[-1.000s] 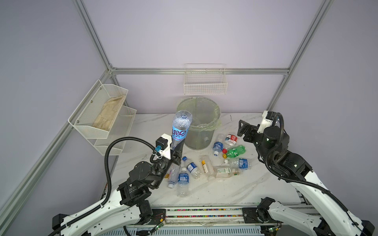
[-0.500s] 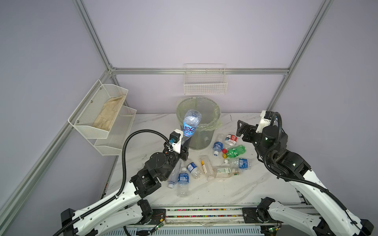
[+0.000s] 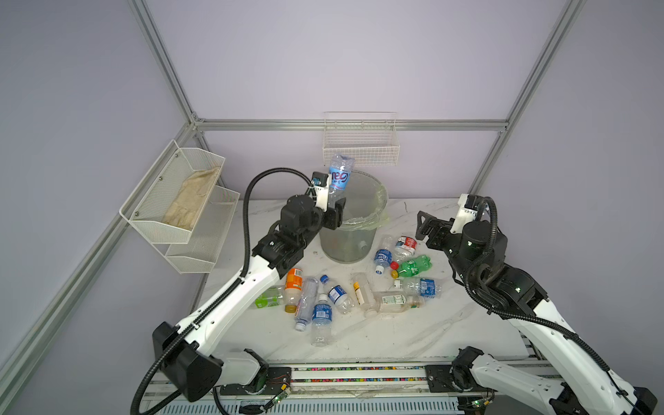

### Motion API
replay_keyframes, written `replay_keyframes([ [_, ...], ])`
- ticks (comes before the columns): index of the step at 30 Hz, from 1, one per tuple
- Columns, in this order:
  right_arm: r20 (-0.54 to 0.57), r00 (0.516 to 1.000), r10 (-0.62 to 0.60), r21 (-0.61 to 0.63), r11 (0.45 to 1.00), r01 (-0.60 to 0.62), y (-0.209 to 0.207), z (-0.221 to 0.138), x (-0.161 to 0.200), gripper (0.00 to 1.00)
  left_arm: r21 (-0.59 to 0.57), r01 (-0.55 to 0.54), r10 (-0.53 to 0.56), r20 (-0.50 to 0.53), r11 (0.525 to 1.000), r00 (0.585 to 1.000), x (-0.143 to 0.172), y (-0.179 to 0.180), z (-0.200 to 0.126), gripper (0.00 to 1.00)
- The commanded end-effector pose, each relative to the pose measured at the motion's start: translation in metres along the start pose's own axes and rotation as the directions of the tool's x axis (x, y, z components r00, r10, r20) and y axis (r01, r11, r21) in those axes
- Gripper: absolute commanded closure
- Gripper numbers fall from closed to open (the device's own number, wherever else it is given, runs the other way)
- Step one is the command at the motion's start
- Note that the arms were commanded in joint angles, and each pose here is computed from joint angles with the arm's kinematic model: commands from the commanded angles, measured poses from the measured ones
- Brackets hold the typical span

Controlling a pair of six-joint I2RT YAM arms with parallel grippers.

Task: Throw the plastic bottles in the bin
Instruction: Throw the plastic bottle into the trash bin.

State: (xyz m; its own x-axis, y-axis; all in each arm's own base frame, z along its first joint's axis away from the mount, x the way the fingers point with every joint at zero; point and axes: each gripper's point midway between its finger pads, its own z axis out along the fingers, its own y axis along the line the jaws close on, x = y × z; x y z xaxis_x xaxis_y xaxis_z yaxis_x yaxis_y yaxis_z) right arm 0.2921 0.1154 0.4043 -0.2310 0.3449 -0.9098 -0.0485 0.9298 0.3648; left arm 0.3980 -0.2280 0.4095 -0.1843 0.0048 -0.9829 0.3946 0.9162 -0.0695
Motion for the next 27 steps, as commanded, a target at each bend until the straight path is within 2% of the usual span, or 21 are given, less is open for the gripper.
replay_keyframes([
  [1, 0.042, 0.999, 0.016, -0.016, 1.0, -0.016, 0.001, -0.009, -0.016, 0.03, 0.041, 0.038, -0.036, -0.057, 0.998, 0.998, -0.029, -0.008, -0.015, 0.0],
  [5, 0.031, 0.999, 0.012, -0.019, 1.0, -0.012, 0.003, -0.006, -0.013, 0.03, 0.054, 0.037, -0.039, 0.024, 0.998, 0.999, -0.056, -0.006, -0.047, 0.0],
  [16, 0.008, 1.0, 0.01, -0.028, 1.0, -0.01, 0.008, 0.002, -0.007, 0.03, 0.031, 0.033, -0.037, 0.131, 0.999, 0.991, -0.071, 0.008, -0.102, 0.0],
  [23, -0.048, 0.999, -0.016, -0.077, 0.997, 0.012, 0.018, 0.01, 0.008, 0.03, 0.026, 0.049, -0.052, 0.126, 0.998, 0.991, -0.052, 0.013, -0.116, 0.0],
  [27, -0.117, 0.992, -0.057, -0.132, 0.99, 0.042, 0.03, 0.02, 0.027, 0.03, 0.013, 0.071, -0.072, 0.112, 0.997, 0.991, -0.035, 0.018, -0.125, 0.0],
])
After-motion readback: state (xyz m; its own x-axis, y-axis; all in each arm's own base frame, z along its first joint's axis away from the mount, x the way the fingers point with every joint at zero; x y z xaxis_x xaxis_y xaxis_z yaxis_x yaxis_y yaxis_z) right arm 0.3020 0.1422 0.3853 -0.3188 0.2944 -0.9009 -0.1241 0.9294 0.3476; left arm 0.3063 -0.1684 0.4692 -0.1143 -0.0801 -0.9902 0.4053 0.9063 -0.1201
